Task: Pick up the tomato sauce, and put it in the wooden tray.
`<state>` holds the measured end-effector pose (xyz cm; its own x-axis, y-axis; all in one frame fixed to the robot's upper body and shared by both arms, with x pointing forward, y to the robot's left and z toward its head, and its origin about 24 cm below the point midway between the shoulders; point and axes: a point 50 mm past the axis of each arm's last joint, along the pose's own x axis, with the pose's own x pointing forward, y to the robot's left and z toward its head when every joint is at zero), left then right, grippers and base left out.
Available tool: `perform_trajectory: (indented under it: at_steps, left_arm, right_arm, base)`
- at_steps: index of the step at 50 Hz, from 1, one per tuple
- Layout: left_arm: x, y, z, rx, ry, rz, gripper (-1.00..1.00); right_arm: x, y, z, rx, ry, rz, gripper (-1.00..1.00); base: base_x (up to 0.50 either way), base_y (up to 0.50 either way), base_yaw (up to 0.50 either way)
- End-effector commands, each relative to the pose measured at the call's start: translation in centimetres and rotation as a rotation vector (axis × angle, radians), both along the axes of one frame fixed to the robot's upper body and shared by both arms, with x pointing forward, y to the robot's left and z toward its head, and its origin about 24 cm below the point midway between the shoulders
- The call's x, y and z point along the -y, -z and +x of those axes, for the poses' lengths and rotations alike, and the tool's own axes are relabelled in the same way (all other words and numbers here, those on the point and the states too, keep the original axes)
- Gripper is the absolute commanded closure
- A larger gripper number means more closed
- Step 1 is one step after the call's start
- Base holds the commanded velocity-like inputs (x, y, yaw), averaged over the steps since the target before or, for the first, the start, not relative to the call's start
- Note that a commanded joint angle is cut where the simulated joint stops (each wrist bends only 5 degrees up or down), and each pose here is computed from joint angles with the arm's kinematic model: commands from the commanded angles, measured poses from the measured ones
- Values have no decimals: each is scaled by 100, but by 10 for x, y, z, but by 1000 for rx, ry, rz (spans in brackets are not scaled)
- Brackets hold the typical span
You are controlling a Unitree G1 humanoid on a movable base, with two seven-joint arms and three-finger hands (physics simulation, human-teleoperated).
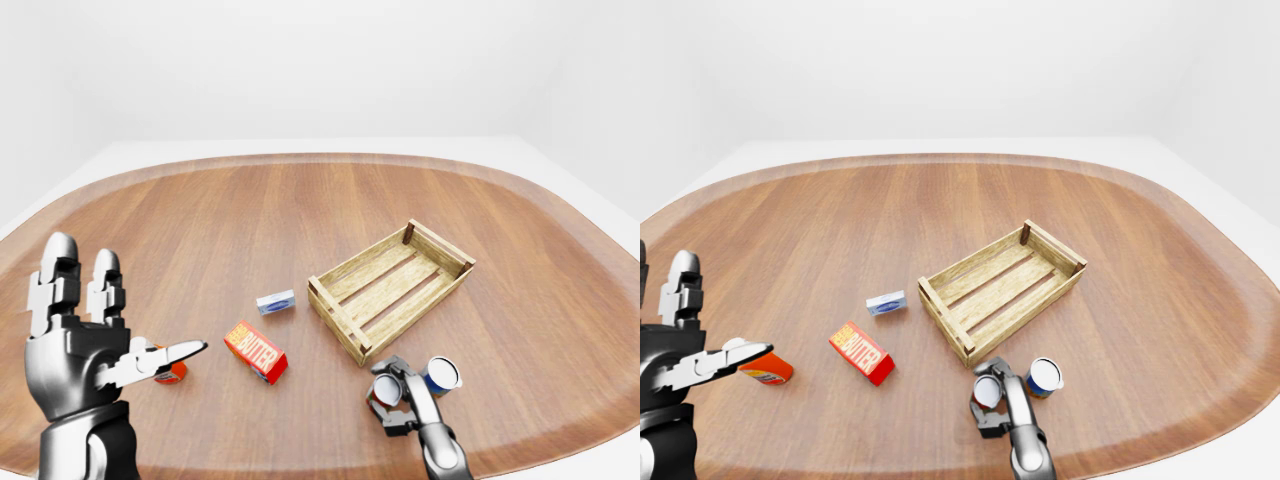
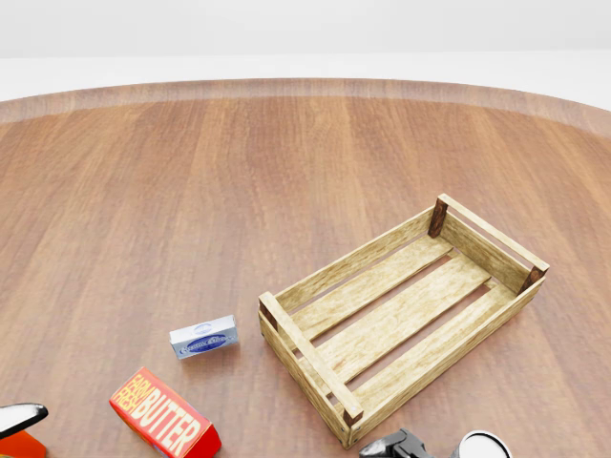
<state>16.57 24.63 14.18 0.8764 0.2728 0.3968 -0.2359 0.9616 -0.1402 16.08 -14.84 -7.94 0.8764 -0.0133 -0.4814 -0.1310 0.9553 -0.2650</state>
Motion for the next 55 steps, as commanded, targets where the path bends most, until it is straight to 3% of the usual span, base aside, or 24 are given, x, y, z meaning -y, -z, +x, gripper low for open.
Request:
perform_trajectory:
  at_steps: [1, 19, 41, 55]
  left_arm:
    - [1, 0, 0, 0, 1, 2, -95]
    - [0, 0, 0, 1, 0, 1, -95]
    - [0, 1, 0, -5, -1, -2, -96]
    - [0, 2, 1, -8, 0, -3, -95]
  right_arm:
    - [-3, 2, -3, -18, -22, 18, 100]
    - [-6, -8, -6, 23, -37, 37, 100]
    - [-24, -94, -39, 317, -146, 70, 100]
    - [-24, -106, -44, 360, -158, 73, 100]
  base:
    - [0, 0, 0]
    - [0, 0, 0]
    - [0, 0, 0]
    - [0, 0, 0]
